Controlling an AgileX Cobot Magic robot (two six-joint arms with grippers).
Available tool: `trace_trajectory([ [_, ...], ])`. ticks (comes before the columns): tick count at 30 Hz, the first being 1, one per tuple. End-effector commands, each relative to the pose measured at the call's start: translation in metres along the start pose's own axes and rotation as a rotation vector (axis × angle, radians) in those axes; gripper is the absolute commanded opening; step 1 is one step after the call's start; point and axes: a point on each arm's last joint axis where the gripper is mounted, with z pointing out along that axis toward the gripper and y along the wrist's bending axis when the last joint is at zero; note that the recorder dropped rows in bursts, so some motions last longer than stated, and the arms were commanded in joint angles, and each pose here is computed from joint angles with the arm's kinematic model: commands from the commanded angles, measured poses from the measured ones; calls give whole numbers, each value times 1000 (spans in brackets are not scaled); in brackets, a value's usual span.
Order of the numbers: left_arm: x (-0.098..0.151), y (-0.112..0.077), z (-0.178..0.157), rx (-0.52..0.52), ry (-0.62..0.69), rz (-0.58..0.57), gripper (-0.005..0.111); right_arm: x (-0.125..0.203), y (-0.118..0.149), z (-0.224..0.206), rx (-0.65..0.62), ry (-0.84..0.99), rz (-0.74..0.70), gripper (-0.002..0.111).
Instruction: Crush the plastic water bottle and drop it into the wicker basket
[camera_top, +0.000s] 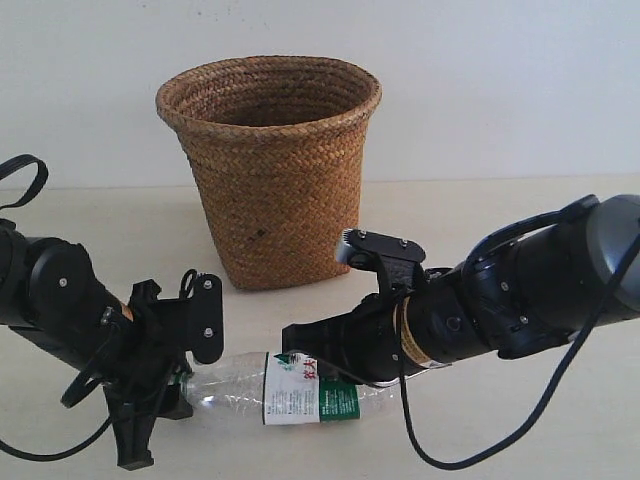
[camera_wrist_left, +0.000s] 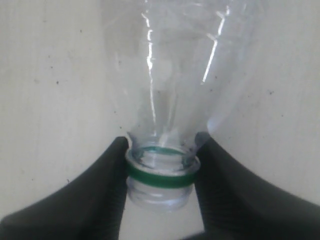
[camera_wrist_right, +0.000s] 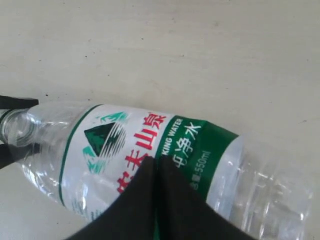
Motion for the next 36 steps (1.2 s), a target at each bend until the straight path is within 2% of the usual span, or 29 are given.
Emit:
trace_trajectory([
  [1, -2, -1, 0, 13, -1, -2, 4, 18, -10, 16, 9, 94, -7, 0],
  [10, -2, -1, 0, 9, -2, -2, 4, 40, -30, 44, 68, 197, 29, 0],
  [18, -2, -1, 0, 7, -3, -2, 4, 39, -29, 43, 72, 191, 18, 0],
  [31, -2, -1, 0, 9, -2, -2, 4, -3, 20, -30, -104, -19, -62, 0],
  [36, -2, -1, 0, 9, -2, -2, 4, -10, 29, -47, -138, -69, -66, 0],
])
